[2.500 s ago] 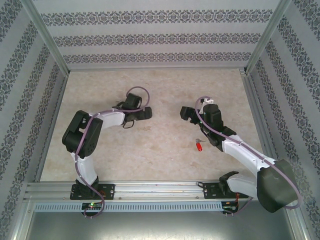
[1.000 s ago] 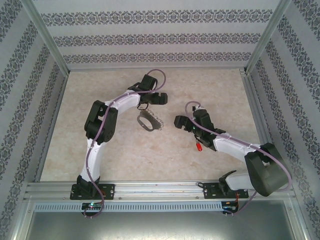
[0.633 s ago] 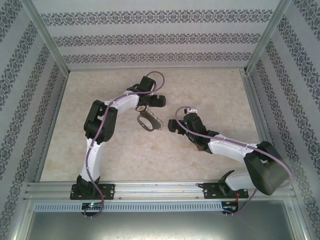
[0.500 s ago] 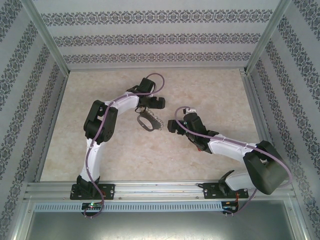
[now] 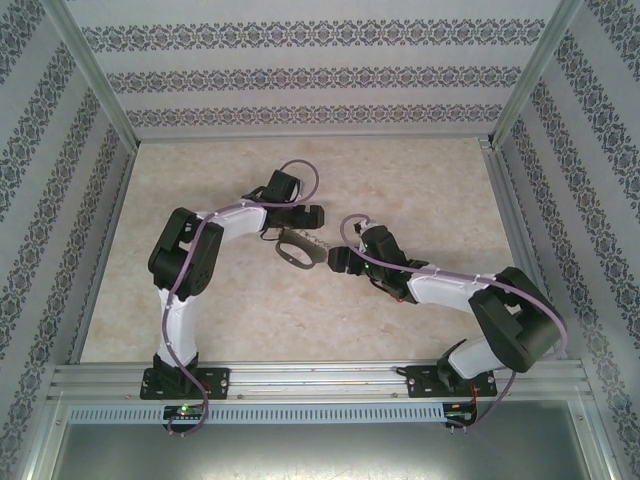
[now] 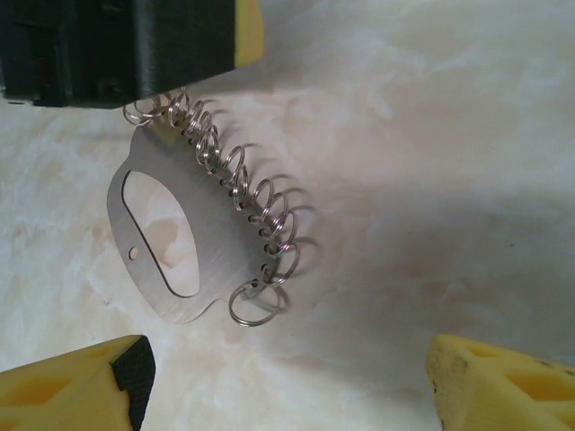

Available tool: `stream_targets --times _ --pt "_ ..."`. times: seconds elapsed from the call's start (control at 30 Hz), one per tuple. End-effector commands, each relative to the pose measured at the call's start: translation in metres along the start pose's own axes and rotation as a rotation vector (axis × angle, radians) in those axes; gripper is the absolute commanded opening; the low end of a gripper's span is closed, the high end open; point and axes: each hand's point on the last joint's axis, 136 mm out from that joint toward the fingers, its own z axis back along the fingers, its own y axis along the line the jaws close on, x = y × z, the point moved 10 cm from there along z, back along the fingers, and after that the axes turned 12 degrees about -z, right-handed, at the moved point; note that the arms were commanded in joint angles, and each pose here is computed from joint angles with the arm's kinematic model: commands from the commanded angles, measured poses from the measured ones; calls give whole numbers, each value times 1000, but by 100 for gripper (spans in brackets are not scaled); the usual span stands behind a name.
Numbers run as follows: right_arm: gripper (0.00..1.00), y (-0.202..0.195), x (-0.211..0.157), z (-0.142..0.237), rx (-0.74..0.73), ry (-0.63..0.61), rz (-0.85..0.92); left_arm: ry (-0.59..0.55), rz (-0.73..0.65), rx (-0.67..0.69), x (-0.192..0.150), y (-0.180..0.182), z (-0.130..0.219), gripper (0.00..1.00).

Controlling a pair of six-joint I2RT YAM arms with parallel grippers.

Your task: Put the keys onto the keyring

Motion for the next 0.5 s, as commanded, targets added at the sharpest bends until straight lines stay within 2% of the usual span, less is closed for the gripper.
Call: stream_targets --times 0.0,0.23,0.47 --pt "79 12 3 -6 68 21 -2 23 94 -26 -17 1 8 100" --pt "78 8 1 -12 52 44 6 -26 120 -58 -28 -8 24 100" --pt "73 3 6 -23 66 93 8 -185 84 -49 -12 -15 69 100"
